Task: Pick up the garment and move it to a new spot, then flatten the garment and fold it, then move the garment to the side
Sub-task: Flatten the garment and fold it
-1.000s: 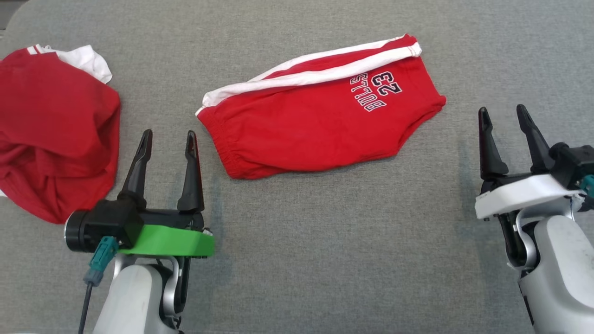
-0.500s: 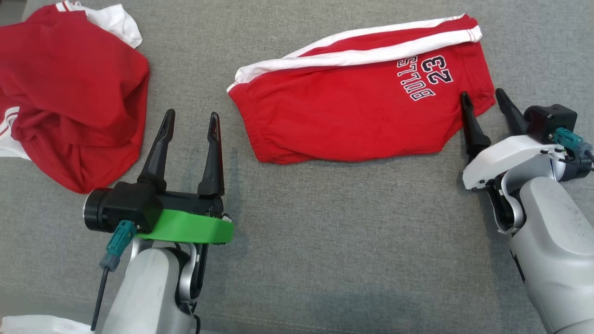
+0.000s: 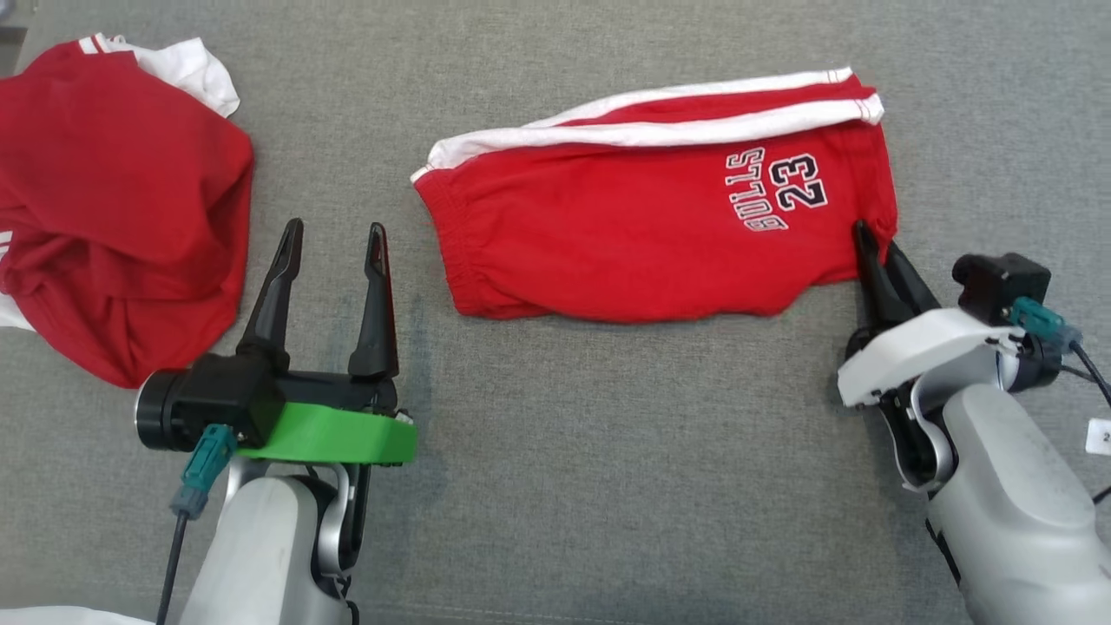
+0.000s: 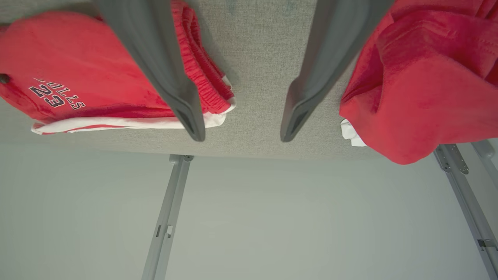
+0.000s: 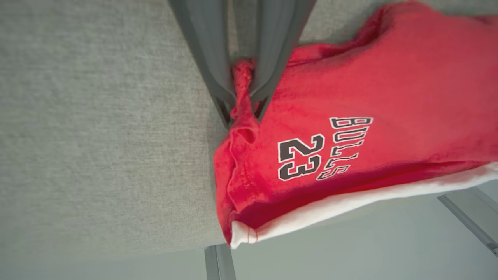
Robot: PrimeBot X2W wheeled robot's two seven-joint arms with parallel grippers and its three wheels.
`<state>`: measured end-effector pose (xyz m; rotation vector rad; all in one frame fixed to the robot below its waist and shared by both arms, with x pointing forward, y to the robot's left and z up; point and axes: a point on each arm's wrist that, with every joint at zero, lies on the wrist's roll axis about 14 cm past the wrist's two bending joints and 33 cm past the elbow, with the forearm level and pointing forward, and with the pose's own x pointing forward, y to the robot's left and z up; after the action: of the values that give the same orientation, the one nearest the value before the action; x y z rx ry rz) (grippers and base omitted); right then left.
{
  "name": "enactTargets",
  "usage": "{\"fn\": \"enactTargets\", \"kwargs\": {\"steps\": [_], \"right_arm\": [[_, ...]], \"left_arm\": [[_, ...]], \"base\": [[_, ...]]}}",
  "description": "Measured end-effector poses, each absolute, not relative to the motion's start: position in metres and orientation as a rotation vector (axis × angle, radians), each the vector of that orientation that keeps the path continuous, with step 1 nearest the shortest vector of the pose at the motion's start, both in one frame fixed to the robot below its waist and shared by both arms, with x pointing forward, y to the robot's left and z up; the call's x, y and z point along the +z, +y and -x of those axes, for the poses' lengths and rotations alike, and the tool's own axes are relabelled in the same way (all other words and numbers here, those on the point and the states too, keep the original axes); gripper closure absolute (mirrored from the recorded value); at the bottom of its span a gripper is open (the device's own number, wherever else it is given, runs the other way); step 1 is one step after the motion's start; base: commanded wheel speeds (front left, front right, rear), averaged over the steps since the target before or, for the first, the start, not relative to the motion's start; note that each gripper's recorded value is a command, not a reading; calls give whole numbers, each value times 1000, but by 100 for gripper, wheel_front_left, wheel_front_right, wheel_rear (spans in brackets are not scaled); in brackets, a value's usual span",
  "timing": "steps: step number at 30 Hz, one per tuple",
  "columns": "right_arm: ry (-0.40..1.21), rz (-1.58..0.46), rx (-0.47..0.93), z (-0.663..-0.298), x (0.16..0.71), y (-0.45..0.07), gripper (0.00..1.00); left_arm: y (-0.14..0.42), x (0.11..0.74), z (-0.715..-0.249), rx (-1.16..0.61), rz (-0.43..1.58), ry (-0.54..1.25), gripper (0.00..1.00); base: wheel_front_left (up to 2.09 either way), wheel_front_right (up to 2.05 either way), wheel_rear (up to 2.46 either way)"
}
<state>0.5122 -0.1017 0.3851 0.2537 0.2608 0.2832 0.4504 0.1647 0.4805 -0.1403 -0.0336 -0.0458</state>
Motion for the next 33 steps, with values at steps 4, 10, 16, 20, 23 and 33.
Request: {"fn": "enactTargets", "kwargs": {"steps": [4,10,16,20,23,33], "right_arm": [[254,-259,249,-496,387,-116,100],[253,-264,138,-468,387,-158,100],[231,-264,88,-461,394,-175,100],[212,-271,94,-463,402,-171,100],[147,-269,157,-475,428,-151,100],[-11,-282,546,-480,520,-15,100]], "left_arm": [[163,484,-450,-53,142,-42,0],[154,489,-447,-76,149,-55,0],[146,494,-448,-103,155,-67,0],[142,496,-448,-112,156,-71,0],[140,498,-447,-120,157,-74,0],[137,503,-442,-130,163,-78,0]], "base": [[0,0,0],[0,0,0],[0,0,0],[0,0,0],[0,0,0],[0,0,0]]}}
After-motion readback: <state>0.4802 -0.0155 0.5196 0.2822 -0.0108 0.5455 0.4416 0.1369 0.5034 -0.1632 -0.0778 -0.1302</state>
